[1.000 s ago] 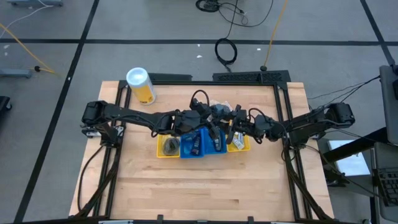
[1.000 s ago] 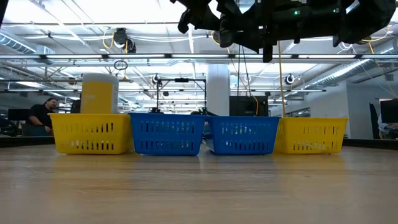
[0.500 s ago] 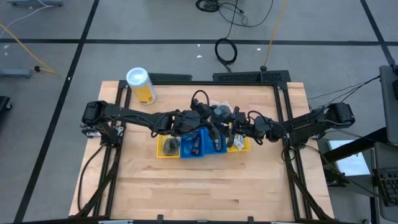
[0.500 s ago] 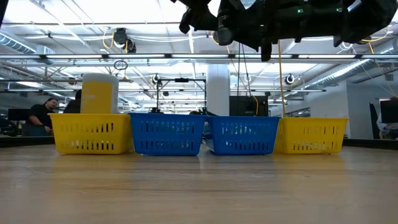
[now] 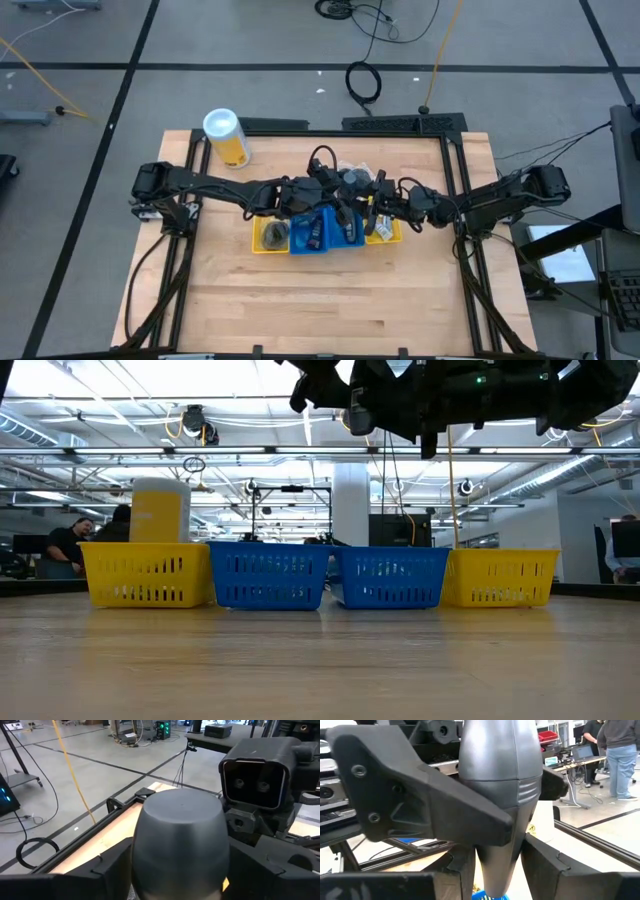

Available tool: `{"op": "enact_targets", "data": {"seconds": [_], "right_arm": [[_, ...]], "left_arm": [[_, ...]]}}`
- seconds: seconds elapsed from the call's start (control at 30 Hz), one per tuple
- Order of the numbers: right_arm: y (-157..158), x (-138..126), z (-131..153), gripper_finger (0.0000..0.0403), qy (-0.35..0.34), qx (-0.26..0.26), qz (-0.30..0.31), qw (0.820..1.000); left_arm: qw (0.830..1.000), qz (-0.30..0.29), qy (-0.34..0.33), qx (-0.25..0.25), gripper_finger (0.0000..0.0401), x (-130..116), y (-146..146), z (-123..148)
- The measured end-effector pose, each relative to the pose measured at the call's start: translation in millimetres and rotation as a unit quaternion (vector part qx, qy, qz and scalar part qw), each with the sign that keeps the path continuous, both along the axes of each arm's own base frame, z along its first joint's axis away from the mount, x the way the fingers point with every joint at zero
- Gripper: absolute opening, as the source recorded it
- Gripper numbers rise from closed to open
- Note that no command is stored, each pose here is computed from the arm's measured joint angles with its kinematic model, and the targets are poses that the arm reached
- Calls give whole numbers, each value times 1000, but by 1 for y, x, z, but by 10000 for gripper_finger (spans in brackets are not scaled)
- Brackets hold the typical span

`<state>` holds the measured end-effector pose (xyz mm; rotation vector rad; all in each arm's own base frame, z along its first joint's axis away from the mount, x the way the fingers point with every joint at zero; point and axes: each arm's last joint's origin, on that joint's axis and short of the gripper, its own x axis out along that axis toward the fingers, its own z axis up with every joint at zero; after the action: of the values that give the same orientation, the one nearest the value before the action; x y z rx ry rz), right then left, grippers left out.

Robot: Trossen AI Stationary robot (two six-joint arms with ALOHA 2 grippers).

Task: Pick & Place Travel size toiletries
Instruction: Put the deodorant into the right blue bin

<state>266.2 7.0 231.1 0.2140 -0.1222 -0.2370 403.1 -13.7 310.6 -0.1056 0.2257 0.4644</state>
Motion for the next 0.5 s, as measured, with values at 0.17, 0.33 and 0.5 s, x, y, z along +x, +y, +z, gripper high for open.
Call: {"op": "enact_targets", "data": {"seconds": [0.17,0.33,0.5], "right_arm": [[0,0,-1,122,5,-1,-1,1000],[0,0,-1,119,5,-2,-1,1000],[0,0,-3,117,14,0,-2,1000]], "left_arm": [[1000,-5,0,8,241,-2,-3,4],[999,-7,4,38,228,-13,-7,17],[999,9,7,53,227,-28,-8,33]]}}
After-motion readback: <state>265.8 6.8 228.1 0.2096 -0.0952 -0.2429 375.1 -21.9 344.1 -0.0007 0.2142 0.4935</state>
